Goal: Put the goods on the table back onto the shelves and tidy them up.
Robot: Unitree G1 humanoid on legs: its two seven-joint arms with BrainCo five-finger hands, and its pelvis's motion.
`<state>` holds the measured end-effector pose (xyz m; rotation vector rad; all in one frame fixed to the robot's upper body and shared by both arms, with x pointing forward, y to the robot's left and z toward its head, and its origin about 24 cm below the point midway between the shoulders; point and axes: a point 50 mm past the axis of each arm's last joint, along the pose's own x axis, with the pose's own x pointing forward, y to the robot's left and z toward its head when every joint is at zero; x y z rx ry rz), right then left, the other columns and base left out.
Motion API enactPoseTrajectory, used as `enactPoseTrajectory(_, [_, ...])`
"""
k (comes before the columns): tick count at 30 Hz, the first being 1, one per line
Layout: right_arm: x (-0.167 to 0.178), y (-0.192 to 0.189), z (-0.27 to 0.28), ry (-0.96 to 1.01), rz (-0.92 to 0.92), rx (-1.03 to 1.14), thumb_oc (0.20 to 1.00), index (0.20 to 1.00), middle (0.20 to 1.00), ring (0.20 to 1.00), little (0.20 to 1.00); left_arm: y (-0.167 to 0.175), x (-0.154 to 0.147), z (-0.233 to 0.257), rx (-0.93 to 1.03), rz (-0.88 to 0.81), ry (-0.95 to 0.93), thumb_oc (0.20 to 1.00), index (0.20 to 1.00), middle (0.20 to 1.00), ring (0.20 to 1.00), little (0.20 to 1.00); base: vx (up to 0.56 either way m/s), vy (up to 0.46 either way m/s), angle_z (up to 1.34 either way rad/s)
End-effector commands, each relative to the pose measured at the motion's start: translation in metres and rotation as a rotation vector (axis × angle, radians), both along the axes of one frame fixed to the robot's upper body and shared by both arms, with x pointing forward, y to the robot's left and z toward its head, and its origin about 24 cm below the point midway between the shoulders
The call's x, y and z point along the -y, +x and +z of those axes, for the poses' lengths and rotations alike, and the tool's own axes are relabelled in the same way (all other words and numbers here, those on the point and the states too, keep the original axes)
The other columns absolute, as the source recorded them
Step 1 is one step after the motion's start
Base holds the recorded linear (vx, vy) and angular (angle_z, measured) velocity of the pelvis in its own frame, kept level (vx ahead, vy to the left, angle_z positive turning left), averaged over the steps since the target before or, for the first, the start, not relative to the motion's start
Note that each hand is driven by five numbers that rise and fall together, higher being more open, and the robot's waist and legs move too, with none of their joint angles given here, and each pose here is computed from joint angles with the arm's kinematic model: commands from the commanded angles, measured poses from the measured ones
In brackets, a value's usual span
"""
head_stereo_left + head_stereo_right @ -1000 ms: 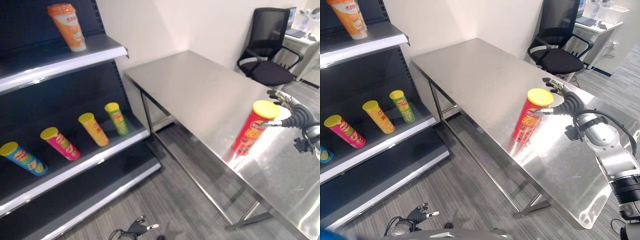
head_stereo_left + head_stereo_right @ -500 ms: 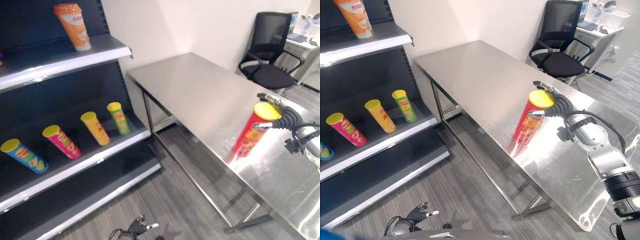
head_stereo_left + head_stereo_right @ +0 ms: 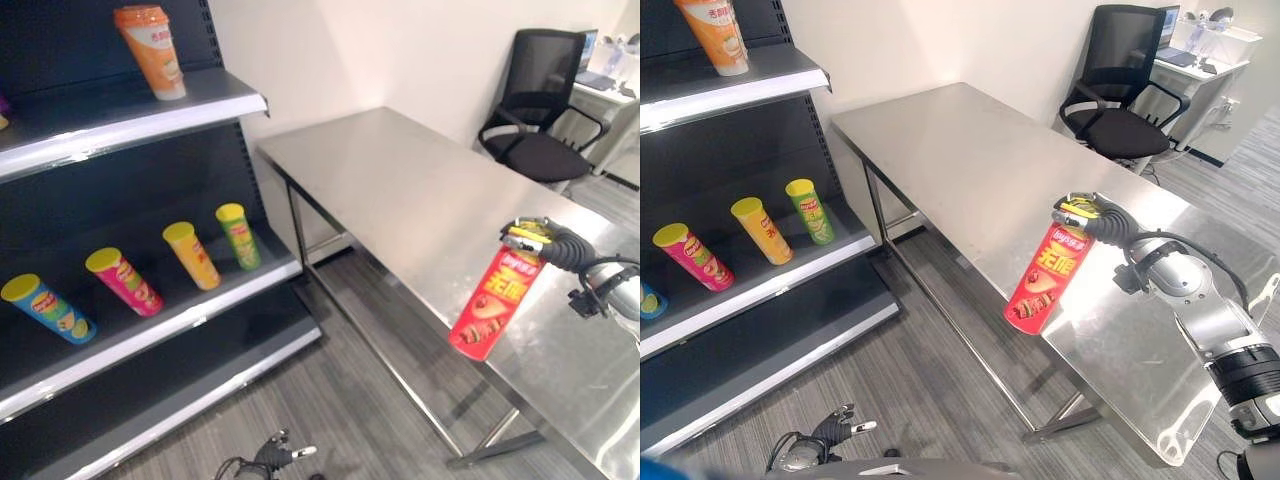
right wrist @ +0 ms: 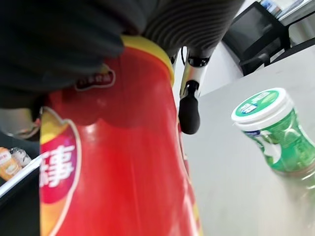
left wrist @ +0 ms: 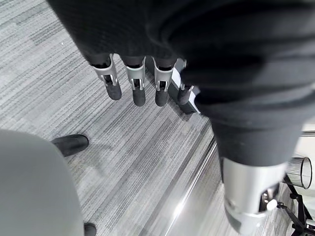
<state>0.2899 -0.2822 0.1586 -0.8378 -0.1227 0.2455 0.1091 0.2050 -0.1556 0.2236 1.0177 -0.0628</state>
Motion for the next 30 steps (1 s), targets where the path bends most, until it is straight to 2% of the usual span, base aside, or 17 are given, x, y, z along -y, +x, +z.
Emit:
enactPoseTrajectory(1, [-0.015,0.004,0.075,0.054,0.023,0.402,0.200,0.200,0.200,0.200,0.200,0.013,-0.019,0.007,0.041,0.021,0.053,1.000,1.000,1.000,1.000,1.000,-0.01,-0.188,0.00])
enactPoseTrajectory(6, [-0.045,-0.006,0.100,0.037,0.157,0.537,0.200,0.200,0.200,0.200,0.200,0.007,-0.019,0.006,0.039,0.037,0.039,1.000,1.000,1.000,1.000,1.000,-0.06,-0.247,0.34])
enactPoseTrajectory(9, [-0.059,-0.008,0.109,-0.008,0.214,0.584,0.200,0.200,0.200,0.200,0.200,0.015,-0.015,0.009,0.079,0.066,0.020,1.000,1.000,1.000,1.000,1.000,-0.16,-0.136,0.44])
enactPoseTrajectory(14, [-0.061,-0.009,0.105,-0.088,0.207,0.578,0.200,0.200,0.200,0.200,0.200,0.014,-0.015,0.009,0.085,0.142,-0.007,1.000,1.000,1.000,1.000,1.000,-0.08,0.052,0.91])
enactPoseTrajectory(20, [-0.063,-0.012,0.091,-0.094,0.217,0.535,0.200,0.200,0.200,0.200,0.200,0.006,-0.029,0.008,0.066,0.208,0.021,1.000,1.000,1.000,1.000,1.000,0.00,0.323,0.47])
enactPoseTrajectory(26, [-0.056,-0.011,0.078,-0.075,0.163,0.500,0.200,0.200,0.200,0.200,0.200,0.009,-0.021,0.007,0.049,0.066,0.066,1.000,1.000,1.000,1.000,1.000,0.04,0.457,0.50])
enactPoseTrajectory(30, [-0.056,-0.005,0.061,-0.077,0.108,0.471,0.200,0.200,0.200,0.200,0.200,0.011,-0.033,0.010,0.036,0.027,0.100,1.000,1.000,1.000,1.000,1.000,0.00,0.501,0.27])
